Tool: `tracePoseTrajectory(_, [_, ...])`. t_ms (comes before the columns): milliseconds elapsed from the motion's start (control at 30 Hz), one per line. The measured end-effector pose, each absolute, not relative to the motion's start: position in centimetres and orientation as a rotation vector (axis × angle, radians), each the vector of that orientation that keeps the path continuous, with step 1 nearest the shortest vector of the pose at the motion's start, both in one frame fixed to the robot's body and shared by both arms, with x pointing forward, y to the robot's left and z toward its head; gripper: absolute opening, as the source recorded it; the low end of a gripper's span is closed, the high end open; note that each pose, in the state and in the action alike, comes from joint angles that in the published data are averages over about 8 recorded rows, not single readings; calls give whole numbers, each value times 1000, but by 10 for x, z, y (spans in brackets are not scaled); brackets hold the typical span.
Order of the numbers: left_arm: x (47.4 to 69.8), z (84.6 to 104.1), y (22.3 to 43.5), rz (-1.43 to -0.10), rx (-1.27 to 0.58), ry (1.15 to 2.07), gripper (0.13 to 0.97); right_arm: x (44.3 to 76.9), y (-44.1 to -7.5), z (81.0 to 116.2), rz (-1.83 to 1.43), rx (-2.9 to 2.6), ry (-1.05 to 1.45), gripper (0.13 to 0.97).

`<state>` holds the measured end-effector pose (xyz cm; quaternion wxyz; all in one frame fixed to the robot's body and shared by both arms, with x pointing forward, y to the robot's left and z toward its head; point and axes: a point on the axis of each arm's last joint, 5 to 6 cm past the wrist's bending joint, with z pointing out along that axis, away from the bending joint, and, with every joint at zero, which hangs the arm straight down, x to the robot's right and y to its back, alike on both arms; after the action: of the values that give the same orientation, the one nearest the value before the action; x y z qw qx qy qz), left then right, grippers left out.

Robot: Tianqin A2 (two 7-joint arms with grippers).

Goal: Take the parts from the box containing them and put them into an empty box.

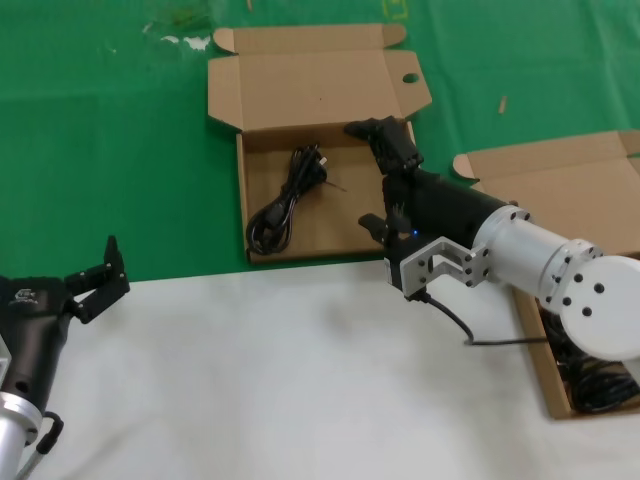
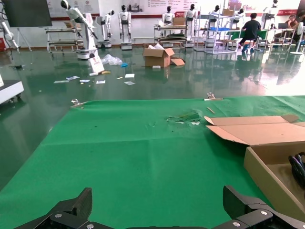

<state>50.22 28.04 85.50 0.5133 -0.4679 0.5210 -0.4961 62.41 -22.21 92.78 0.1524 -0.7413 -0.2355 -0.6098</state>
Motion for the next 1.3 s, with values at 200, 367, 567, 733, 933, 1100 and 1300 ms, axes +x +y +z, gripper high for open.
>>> tracePoseTrajectory(200, [502,855,280,-1193,-1125,1253,966,618,-222,923,-1729,-2092,-538,966])
tracePoseTrajectory(367, [502,855,280,-1193,-1125,1253,966,612,-223,918,-1705,-2053,-402,966])
tracePoseTrajectory(567, [502,855,280,-1193,-1125,1253,966,604,-225,912,-1671,-2001,-234,966])
tracePoseTrajectory(733, [502,855,280,-1193,-1125,1253,966,597,-228,907,-1639,-1954,-97,966])
tracePoseTrajectory(933, [502,855,280,-1193,-1125,1253,966,589,-231,902,-1599,-1893,63,966])
tracePoseTrajectory(1100, [502,855,280,-1193,-1125,1253,966,581,-235,897,-1563,-1839,192,966])
tracePoseTrajectory(1300, [502,855,280,-1193,-1125,1253,966,572,-239,891,-1518,-1770,343,966])
